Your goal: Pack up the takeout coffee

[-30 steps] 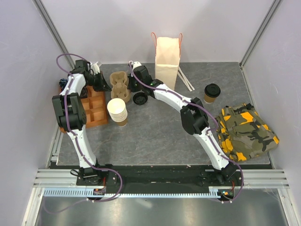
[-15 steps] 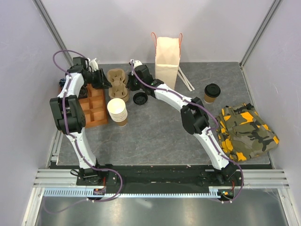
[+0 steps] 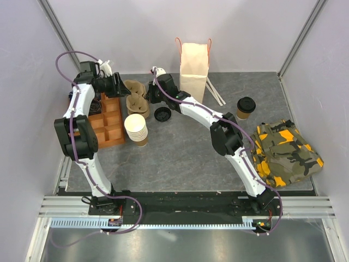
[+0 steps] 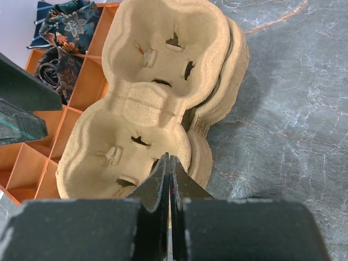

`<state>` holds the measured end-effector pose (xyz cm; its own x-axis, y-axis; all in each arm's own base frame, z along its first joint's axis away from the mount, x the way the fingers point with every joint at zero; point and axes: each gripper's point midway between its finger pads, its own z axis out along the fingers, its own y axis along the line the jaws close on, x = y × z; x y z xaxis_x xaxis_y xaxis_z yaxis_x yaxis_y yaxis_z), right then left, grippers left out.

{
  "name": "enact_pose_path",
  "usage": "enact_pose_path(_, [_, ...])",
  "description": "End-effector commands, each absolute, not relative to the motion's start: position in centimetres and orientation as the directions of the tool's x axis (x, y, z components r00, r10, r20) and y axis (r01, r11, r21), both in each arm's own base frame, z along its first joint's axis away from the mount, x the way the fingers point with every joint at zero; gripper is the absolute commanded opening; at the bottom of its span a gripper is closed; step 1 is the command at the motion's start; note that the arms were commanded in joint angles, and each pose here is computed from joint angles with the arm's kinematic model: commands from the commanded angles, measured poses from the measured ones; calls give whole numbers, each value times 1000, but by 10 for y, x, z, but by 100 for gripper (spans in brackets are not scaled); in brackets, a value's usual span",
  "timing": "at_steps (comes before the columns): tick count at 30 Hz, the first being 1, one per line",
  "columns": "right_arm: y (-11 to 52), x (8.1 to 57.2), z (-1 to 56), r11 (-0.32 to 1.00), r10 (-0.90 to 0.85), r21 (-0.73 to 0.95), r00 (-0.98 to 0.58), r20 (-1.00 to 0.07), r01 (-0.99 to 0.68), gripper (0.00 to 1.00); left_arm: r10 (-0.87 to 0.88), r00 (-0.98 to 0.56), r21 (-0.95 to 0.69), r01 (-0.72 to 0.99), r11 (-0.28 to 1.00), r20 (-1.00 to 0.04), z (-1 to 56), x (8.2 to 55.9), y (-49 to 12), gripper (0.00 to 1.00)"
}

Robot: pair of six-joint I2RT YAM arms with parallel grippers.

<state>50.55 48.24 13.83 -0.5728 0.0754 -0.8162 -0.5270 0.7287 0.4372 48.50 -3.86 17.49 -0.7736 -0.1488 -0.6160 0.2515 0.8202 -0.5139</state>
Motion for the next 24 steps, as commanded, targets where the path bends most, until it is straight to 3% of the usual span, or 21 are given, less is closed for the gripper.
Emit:
enact_pose_path(1, [482, 506, 204, 683, 161, 465, -505, -848, -563, 0, -138, -743, -494, 284, 822, -655, 187, 490, -41, 58])
enact_pose_path(18, [482, 504, 198, 681, 149, 463, -511, -847, -568, 0, -97, -786, -390, 191, 901, -610, 149, 490, -33, 56])
enact_pose_path(24, [480, 504, 206, 682, 142, 444, -490, -860, -581, 0, -86, -800, -357, 166, 919, -594, 139, 492, -32, 48])
